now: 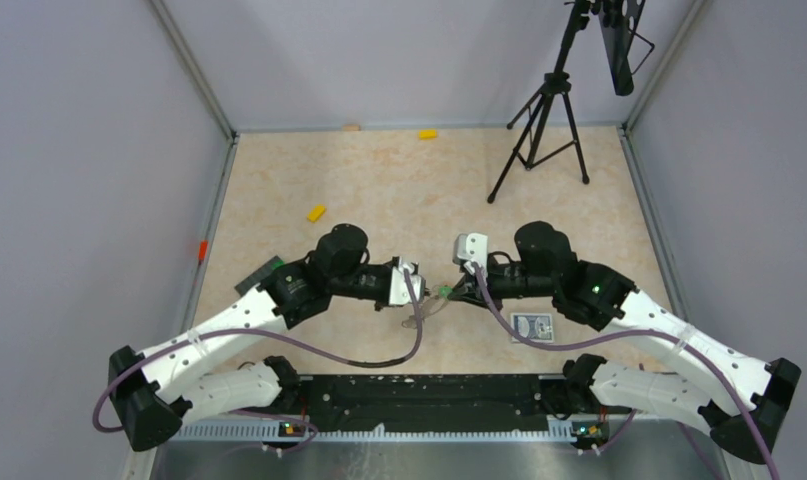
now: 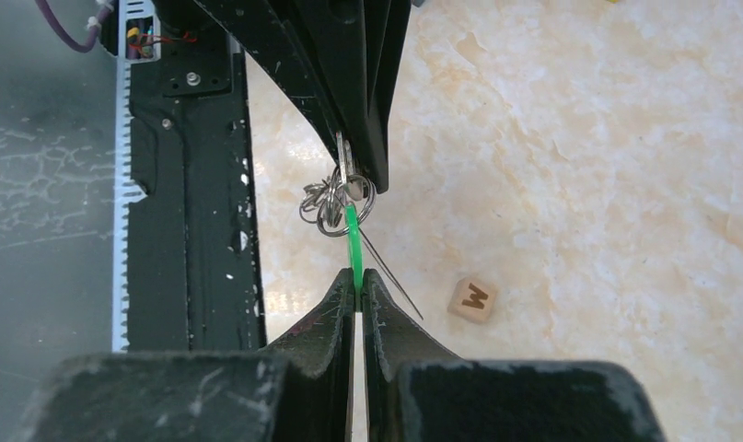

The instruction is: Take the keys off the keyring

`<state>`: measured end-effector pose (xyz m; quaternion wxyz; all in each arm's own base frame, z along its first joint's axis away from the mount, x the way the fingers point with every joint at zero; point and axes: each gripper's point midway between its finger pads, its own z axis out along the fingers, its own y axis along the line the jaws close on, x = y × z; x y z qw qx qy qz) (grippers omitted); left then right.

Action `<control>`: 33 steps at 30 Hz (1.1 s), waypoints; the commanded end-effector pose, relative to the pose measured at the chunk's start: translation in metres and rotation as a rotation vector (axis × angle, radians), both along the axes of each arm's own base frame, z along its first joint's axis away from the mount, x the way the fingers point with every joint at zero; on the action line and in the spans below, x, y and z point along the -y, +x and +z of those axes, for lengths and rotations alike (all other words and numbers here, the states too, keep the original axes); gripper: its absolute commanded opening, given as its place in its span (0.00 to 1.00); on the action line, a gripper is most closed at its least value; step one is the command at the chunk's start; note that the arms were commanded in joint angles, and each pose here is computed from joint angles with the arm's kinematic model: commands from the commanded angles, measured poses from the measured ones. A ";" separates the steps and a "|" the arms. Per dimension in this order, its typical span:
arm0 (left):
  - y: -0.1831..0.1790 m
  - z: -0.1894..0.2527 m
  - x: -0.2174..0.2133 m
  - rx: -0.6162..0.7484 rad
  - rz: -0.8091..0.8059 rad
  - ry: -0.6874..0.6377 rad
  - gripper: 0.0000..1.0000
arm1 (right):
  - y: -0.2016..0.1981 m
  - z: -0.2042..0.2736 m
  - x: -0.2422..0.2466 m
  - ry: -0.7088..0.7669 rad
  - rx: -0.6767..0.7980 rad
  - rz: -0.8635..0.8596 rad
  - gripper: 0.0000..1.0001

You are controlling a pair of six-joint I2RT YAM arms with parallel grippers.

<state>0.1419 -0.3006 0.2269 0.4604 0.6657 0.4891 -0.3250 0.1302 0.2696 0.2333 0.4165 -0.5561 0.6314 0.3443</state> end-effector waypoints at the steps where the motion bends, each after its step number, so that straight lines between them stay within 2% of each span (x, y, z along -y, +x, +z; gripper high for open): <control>1: 0.008 0.033 -0.002 0.198 -0.033 -0.037 0.00 | 0.014 0.035 0.000 0.048 0.203 0.014 0.00; 8: 0.007 0.059 -0.002 0.430 -0.131 -0.084 0.00 | 0.033 0.069 0.003 0.073 0.468 0.017 0.00; 16: 0.010 0.079 0.003 0.564 -0.172 -0.123 0.00 | 0.041 0.090 0.002 0.069 0.689 0.074 0.00; 22: 0.017 0.080 0.009 0.591 -0.180 -0.111 0.00 | 0.044 0.099 0.000 0.069 0.825 0.116 0.00; 33: 0.018 0.070 0.016 0.561 -0.200 -0.107 0.00 | 0.045 0.105 -0.006 0.031 0.977 0.217 0.00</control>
